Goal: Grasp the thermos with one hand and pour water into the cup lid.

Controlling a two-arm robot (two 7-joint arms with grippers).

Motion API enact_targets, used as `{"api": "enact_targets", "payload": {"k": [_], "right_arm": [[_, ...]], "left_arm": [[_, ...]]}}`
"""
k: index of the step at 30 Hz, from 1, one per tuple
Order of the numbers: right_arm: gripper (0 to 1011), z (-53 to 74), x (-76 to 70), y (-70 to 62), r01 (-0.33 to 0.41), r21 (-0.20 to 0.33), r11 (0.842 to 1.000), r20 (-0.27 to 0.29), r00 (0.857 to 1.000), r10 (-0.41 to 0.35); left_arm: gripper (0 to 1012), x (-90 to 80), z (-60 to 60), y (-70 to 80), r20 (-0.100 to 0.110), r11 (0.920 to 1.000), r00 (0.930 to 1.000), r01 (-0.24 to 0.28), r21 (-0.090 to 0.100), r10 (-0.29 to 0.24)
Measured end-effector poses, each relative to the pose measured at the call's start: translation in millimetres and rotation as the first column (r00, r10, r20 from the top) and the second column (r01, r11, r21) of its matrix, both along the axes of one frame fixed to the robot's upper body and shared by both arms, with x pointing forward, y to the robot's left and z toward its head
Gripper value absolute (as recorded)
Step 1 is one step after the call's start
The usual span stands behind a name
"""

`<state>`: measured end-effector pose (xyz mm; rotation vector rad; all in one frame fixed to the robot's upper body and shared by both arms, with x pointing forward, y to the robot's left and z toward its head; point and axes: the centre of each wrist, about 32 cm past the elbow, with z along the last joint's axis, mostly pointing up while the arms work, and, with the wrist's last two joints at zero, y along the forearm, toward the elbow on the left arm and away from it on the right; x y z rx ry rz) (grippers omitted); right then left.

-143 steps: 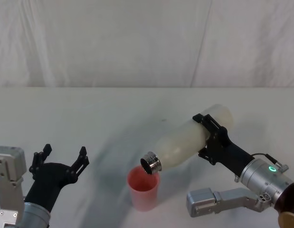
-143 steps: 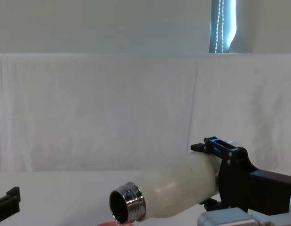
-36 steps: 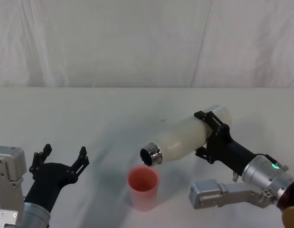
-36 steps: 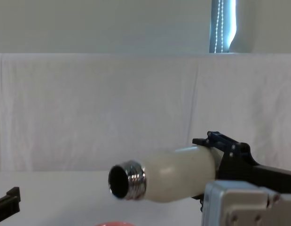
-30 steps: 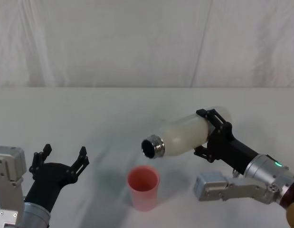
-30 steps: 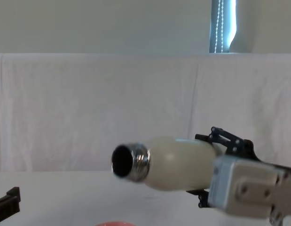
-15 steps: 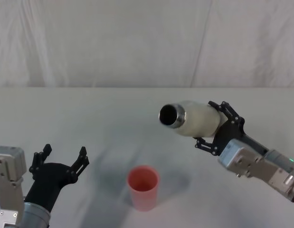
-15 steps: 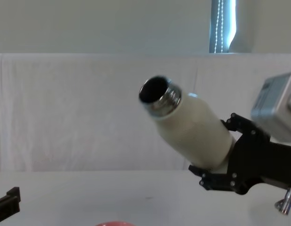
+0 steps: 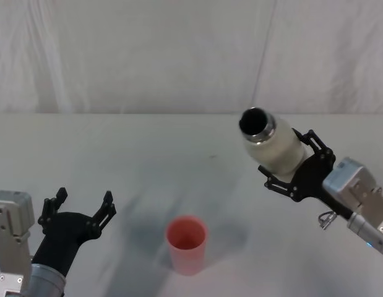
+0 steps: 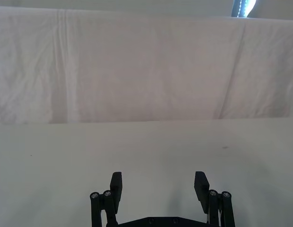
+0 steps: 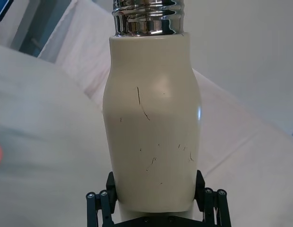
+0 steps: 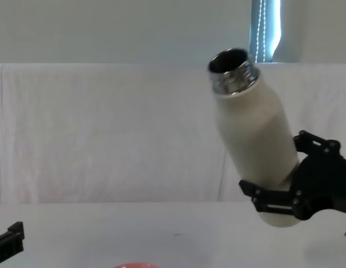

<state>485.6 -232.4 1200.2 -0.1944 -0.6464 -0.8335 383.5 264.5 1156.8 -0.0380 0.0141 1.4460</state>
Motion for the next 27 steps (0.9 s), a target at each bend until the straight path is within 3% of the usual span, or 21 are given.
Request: {"api": "enact_targets", "payload": {"k": [6, 13, 16, 23, 27], "right_arm": [[962, -1.4, -4.3, -8.4, 0.034, 0.083, 0.996, -0.052, 0.998, -0.029], [962, -4.7, -7.7, -16.6, 0.086, 0.177, 0.98, -0.126, 0.99, -0.064], [962, -6.0, -7.0, -20.6, 0.12, 0.226, 0.967, -0.167, 0.982, -0.083], [962, -11.1, -3.1, -25.2, 0.167, 0.283, 0.944, -0.225, 0.969, -0.104], [962, -16.8, 6.0, -27.0, 0.195, 0.32, 0.927, -0.261, 0.959, -0.112]], "left_arm": [[1001, 0.0, 0.0, 0.0, 0.0, 1.0, 1.0, 0.0, 0.0, 0.0], [1001, 0.0, 0.0, 0.0, 0.0, 1.0, 1.0, 0.0, 0.0, 0.0], [1001, 0.0, 0.0, 0.0, 0.0, 1.0, 1.0, 0.0, 0.0, 0.0], [1001, 0.0, 0.0, 0.0, 0.0, 1.0, 1.0, 0.0, 0.0, 0.0], [1001, 0.0, 0.0, 0.0, 0.0, 1.0, 1.0, 0.0, 0.0, 0.0]]}}
